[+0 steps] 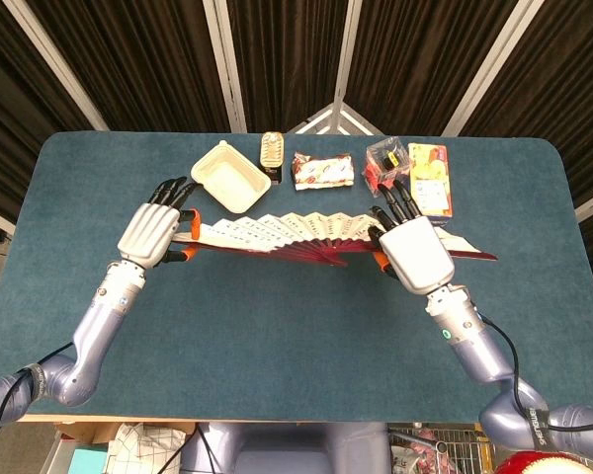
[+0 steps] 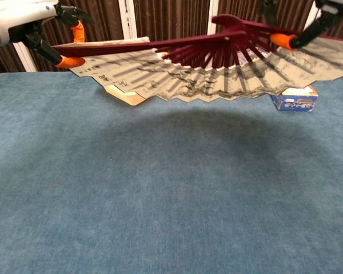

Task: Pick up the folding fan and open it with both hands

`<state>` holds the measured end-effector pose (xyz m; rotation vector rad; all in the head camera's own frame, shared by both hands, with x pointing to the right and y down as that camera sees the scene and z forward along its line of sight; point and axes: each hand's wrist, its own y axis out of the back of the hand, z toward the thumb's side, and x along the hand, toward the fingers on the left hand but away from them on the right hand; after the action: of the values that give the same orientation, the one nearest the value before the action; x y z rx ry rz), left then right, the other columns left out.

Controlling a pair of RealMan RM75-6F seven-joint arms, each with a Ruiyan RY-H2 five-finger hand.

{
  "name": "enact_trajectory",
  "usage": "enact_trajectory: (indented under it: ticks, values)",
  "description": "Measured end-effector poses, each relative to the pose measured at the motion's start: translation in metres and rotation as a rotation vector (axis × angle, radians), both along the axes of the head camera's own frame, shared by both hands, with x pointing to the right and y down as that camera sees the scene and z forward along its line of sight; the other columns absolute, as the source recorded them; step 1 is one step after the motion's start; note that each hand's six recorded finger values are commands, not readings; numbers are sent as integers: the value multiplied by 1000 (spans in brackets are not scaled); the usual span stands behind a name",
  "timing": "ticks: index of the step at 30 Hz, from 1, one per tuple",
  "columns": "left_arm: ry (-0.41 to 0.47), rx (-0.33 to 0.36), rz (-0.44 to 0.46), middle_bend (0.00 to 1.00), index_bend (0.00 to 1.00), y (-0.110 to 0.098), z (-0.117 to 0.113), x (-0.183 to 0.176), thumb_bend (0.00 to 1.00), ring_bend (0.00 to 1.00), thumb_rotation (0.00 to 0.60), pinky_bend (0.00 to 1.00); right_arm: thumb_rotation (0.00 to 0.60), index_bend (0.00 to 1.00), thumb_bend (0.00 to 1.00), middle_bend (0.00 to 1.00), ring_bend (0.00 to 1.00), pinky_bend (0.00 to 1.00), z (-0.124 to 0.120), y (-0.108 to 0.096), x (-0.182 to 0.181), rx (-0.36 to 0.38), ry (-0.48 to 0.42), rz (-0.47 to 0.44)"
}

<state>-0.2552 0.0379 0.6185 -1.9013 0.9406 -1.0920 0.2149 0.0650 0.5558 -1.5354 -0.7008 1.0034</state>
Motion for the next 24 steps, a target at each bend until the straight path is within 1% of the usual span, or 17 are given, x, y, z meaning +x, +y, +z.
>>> enact_trajectory:
  ticks: [6,11,17,24]
  values:
    - [-7,-14,6,105,715,7,6,0,494,0,600,0,600,823,520,322,25,0,9,8,14,-12,28,4]
    - [-9,-32,14,105,716,14,10,0,494,0,600,0,600,823,520,322,25,0,15,15,23,-24,32,9]
    - [-20,-47,28,105,716,24,11,-3,494,0,600,0,600,823,520,322,25,0,21,28,32,-46,39,8]
    - [-27,-59,40,105,717,35,12,-9,492,0,600,0,600,823,520,322,25,0,28,47,35,-70,50,-18]
